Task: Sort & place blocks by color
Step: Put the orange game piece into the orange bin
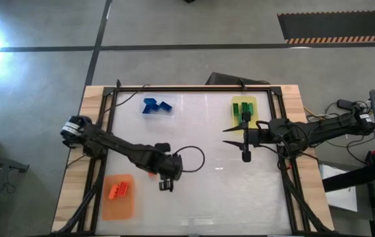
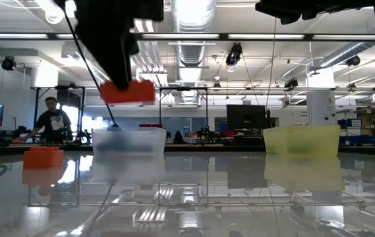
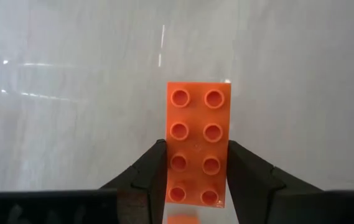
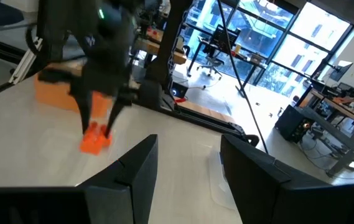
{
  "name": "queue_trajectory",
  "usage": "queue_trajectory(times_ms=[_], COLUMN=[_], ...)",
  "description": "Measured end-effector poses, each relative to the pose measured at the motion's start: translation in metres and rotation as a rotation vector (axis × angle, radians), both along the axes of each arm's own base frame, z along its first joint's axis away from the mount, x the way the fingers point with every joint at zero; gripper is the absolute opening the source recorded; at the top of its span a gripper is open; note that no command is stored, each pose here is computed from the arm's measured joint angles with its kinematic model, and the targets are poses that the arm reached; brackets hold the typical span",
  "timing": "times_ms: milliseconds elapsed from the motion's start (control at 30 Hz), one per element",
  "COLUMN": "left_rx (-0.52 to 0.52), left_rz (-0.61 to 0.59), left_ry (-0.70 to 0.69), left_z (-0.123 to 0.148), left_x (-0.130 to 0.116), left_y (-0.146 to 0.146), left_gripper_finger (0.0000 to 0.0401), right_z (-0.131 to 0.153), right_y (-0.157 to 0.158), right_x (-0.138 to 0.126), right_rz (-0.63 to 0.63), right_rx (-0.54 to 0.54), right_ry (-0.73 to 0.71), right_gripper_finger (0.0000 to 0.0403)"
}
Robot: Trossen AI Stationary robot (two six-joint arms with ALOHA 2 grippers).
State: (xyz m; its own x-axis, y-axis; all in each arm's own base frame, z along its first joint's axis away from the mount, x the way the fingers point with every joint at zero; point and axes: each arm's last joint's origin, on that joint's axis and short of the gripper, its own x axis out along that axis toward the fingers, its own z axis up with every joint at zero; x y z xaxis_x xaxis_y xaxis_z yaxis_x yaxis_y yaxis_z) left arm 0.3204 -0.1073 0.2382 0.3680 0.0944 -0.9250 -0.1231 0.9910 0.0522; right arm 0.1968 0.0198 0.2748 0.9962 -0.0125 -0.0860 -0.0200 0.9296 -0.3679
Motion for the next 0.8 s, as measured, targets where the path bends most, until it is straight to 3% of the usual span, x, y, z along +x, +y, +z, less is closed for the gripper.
queue_trajectory(times_ms=[233,400,567,633,700,800], left_rx=[-0.084,-0.223,-0.397,-0.473,-0.497,-0.466], left_rz=[0.056,0.187,0.423,0.559,0.683,0.732], left_ry=[-0.032,0.063,0.266,0.457,0.633,0.691], left_z=[0.038,0.052,0.055,0.054,0.053,0.049], left_x=[-0.009,-0.030,-0.060,-0.076,-0.093,-0.109], left_y=[-0.036,-0.063,-0.093,-0.104,-0.115,-0.129], left_gripper_finger=[0.0114,0.0114,0.0114,0.0119,0.0127,0.0131], right_z=[0.000,0.000,0.000,0.000,0.000,0.000], right_y=[0.000,0.000,0.000,0.000,0.000,0.000], right_x=[0.000,0.000,0.000,0.000,0.000,0.000], right_rz=[0.000,0.000,0.000,0.000,0.000,0.000], right_rx=[0.000,0.000,0.000,0.000,0.000,0.001], right_ry=[0.000,0.000,0.000,0.000,0.000,-0.001], right_gripper_finger=[0.0166,0.0166,0.0166,0.0166,0.0166,0.0166])
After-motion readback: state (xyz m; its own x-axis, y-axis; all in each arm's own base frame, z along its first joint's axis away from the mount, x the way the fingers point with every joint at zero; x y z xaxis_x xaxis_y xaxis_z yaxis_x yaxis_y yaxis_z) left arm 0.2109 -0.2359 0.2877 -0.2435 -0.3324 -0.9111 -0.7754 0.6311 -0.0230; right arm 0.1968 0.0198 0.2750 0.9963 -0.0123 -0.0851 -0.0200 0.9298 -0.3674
